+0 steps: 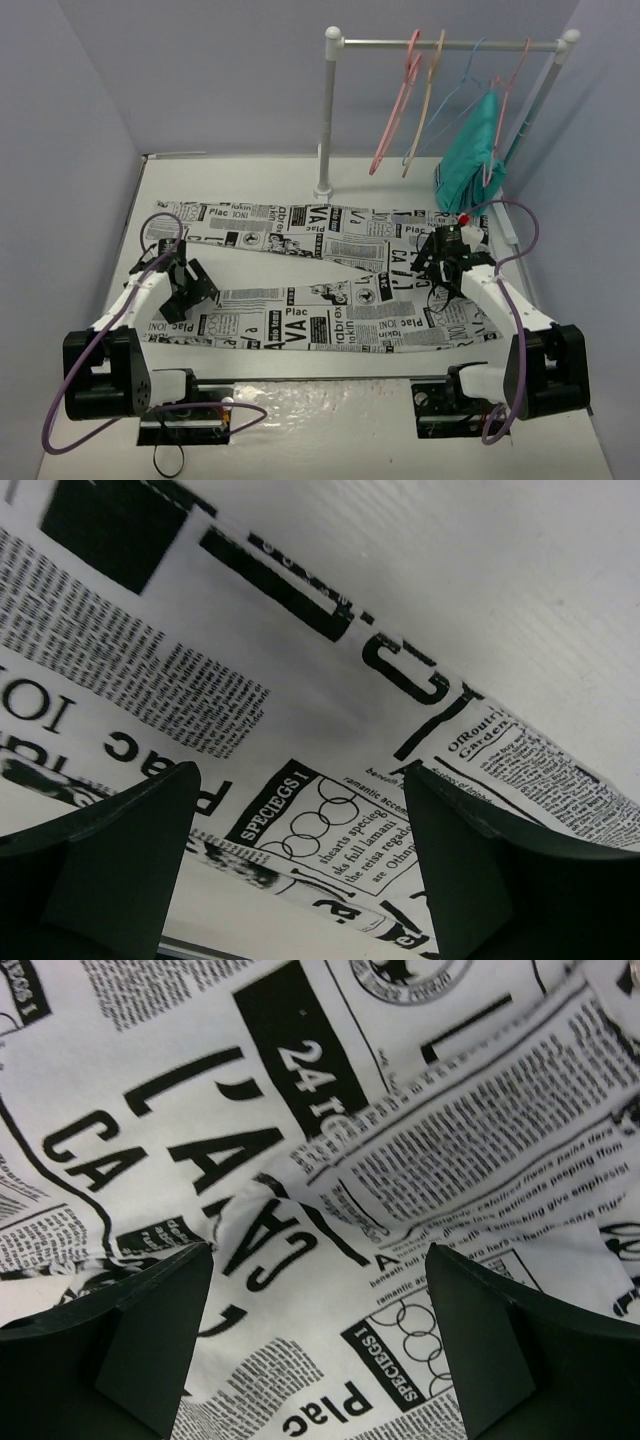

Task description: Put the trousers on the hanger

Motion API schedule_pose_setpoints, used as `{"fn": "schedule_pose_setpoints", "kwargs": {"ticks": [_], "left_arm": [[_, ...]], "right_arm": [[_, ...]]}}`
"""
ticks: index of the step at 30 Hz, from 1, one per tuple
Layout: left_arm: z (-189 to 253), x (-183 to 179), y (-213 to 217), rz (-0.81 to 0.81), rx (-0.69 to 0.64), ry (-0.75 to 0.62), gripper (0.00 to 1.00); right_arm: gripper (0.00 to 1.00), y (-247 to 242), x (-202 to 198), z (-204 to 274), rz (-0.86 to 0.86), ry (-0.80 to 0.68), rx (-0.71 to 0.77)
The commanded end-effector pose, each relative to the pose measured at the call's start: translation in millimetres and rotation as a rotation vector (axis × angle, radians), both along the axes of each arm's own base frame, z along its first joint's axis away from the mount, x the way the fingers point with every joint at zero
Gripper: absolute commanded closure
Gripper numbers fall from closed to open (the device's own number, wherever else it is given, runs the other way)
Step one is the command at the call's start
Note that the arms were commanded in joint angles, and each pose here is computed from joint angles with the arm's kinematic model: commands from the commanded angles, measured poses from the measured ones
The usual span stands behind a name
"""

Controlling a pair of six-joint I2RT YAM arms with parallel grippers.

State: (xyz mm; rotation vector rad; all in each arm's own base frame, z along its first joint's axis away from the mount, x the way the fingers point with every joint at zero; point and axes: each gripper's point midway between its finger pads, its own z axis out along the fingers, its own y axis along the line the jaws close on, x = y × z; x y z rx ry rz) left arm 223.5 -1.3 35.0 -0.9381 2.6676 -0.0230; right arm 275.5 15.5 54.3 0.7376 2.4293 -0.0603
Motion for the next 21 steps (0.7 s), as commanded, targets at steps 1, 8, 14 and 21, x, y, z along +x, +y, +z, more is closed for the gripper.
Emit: {"fn": "schedule_pose_setpoints", "kwargs": {"ticks": [1, 8, 14, 21], "left_arm": [[1.9, 20.7, -8.7, 0.063, -0.044, -0.07, 0.2], [-25.0, 41.6, 1.7, 0.08, -0.023, 0.009, 0.2], [-39.3, 66.7, 24.4, 0.148, -0.026, 0.036, 0.2], [-35.3, 111.5, 61.5, 0.207, -0.01, -0.006, 0.2]], "right_arm": [[0.15, -0.9, -17.6, -10.8, -0.073, 0.033, 0.055], [0.15, -2.2, -21.3, -33.4, -0.065, 0.095, 0.079], [0.15, 7.1, -6.8, -49.7, -0.004, 0.115, 0.116], [0.16, 3.2, 20.3, -53.2, 0.008, 0.102, 0.082]]}}
